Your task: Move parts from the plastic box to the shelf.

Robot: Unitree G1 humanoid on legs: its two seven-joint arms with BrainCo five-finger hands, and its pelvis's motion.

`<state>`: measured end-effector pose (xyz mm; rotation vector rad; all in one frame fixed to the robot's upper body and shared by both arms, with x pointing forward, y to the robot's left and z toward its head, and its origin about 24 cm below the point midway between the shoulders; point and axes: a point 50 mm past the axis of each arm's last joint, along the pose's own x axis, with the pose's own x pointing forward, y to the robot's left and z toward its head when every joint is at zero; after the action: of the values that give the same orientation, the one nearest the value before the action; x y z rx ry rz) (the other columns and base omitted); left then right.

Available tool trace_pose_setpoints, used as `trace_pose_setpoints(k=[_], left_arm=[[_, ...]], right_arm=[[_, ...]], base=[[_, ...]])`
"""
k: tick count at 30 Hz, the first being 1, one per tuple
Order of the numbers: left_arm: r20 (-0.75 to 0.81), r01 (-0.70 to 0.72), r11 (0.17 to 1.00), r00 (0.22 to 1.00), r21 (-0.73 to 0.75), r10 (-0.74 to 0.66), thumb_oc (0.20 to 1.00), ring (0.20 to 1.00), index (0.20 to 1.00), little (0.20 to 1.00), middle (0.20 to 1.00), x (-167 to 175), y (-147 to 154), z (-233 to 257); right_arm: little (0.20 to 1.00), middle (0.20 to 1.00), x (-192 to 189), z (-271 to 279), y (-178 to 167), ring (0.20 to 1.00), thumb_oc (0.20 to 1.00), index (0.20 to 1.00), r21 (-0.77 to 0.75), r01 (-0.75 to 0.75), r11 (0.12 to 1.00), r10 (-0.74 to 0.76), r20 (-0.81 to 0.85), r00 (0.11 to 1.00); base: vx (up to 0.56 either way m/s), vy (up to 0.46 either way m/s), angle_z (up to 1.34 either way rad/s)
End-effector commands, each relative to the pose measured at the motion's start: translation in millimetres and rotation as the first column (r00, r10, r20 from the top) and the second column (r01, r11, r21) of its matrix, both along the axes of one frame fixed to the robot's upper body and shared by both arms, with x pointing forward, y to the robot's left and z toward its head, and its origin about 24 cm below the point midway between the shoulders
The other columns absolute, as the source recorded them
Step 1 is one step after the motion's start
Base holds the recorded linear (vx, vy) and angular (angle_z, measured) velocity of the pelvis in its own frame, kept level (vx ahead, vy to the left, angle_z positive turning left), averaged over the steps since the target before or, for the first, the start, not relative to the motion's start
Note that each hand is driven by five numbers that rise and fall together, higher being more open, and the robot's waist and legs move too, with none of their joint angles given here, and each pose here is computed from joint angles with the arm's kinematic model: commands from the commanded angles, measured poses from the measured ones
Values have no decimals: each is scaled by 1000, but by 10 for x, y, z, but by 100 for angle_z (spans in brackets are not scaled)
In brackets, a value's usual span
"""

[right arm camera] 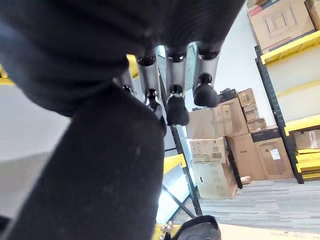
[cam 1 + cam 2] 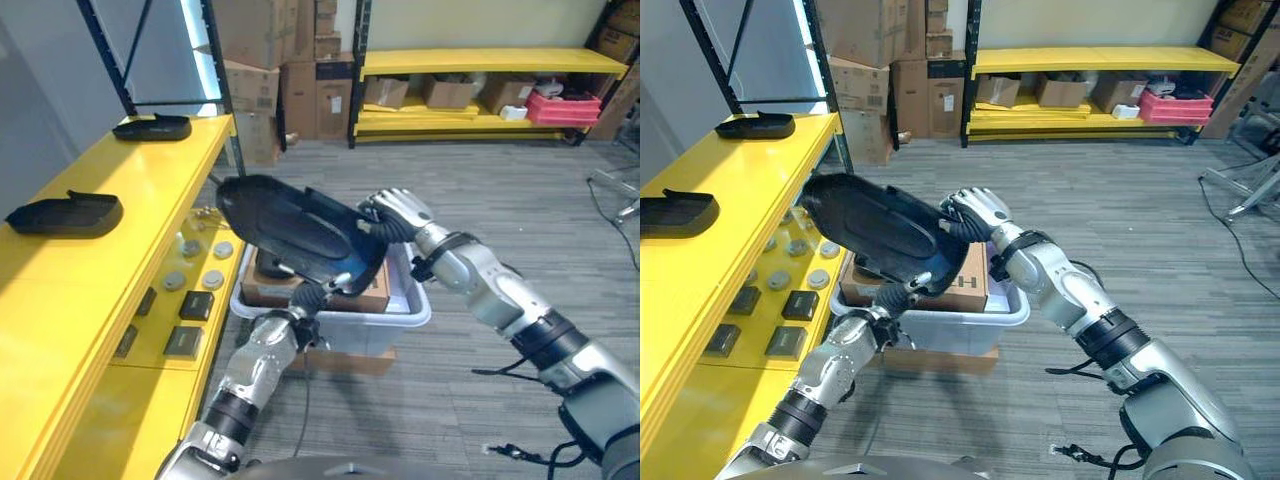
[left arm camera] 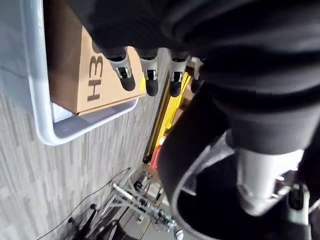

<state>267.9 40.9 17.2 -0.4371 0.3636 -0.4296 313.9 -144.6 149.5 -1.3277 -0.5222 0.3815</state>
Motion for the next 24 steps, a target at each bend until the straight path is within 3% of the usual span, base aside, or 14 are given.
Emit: trace_pose_setpoints(k=[1, 12, 17, 22, 23, 24], left_arm=[[271, -5, 993, 962, -115, 36, 200, 200, 200, 200, 200, 236, -350, 697], [282, -82, 986, 952, -145, 121, 200, 200, 200, 200, 200, 317, -341, 796], [286, -145, 972, 938, -185, 194, 200, 200, 200, 200, 200, 383, -278, 874], [371, -233, 971, 898, -53, 235, 200, 200, 200, 200, 200, 469, -12, 875], [383, -262, 965, 889, -20, 249, 200, 200, 200, 200, 200, 490, 63, 859], [459, -323, 940, 855, 112, 239, 200, 200, 200, 200, 200, 534, 263, 859]], right_arm=[[200, 200, -71, 297, 327, 200, 200, 200, 0, -195, 981, 195, 74, 978], [200, 200, -249, 94, 651, 200, 200, 200, 110, -330, 938, 335, -27, 942], [200, 200, -441, -172, 808, 200, 200, 200, 283, -358, 890, 413, -164, 896], [200, 200, -509, -257, 821, 200, 200, 200, 375, -335, 864, 432, -214, 876], [884, 884, -505, -257, 809, 884, 884, 884, 391, -323, 862, 428, -217, 877], [1000, 1000, -492, -260, 768, 1000, 1000, 1000, 456, -278, 846, 413, -228, 882]], base=[[0, 0, 0], [0, 0, 0], [1, 0, -1], [0, 0, 0], [0, 0, 0], [0, 0, 0]])
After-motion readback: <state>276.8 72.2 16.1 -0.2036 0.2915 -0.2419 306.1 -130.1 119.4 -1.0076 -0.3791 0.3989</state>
